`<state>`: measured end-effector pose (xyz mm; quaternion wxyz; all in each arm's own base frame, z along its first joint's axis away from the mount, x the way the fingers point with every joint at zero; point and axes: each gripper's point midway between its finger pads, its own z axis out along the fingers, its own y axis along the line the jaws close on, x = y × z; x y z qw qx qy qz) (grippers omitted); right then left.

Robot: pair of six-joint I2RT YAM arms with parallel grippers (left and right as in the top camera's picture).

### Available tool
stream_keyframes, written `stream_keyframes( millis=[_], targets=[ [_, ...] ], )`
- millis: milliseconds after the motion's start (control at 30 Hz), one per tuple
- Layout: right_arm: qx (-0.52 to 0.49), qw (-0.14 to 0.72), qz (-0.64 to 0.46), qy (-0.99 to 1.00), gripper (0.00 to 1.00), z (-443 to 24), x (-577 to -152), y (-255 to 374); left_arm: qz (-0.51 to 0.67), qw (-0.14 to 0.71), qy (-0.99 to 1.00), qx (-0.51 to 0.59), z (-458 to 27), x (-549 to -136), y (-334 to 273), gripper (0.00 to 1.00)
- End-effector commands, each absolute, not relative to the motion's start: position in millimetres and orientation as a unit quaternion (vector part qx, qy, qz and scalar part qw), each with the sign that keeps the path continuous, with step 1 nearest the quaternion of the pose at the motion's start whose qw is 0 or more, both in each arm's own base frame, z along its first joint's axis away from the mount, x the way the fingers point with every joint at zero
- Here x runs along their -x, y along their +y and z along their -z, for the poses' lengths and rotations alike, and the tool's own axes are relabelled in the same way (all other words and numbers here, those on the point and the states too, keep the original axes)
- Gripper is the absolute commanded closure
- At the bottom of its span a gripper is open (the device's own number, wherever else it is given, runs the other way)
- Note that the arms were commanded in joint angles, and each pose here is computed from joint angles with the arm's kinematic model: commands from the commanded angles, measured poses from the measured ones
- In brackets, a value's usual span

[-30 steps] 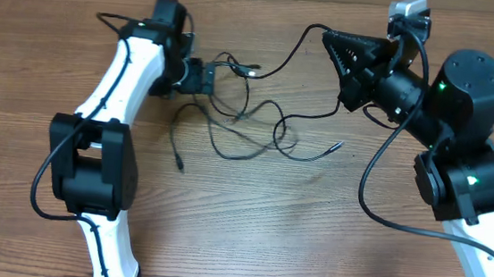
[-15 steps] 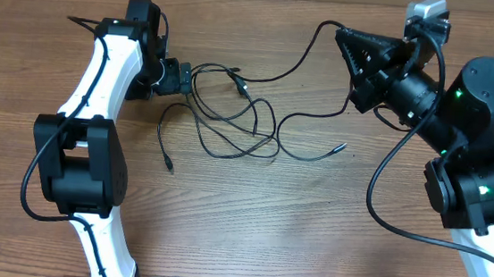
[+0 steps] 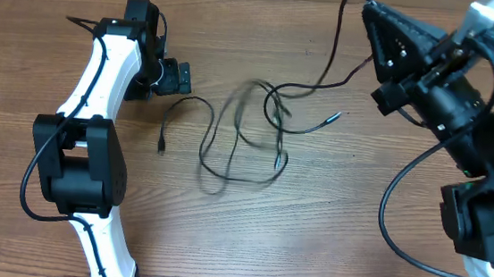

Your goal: Untangle cables

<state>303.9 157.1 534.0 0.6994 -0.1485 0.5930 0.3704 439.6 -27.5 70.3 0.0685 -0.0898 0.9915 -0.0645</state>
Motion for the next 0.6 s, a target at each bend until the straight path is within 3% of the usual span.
stream_keyframes(
  millis=[0, 567],
  targets=[
    [0.139, 0.71, -0.39, 0.57, 0.96, -558, -291, 153, 0.096, 0.059, 0.989, 0.095, -67, -440, -36, 0.0],
    [0.163, 0.822, -0.377, 0.394, 0.96, -636, -258, 139, 0.138, 0.054, 0.987, 0.062, -70, -438, -76, 0.01]
  ],
)
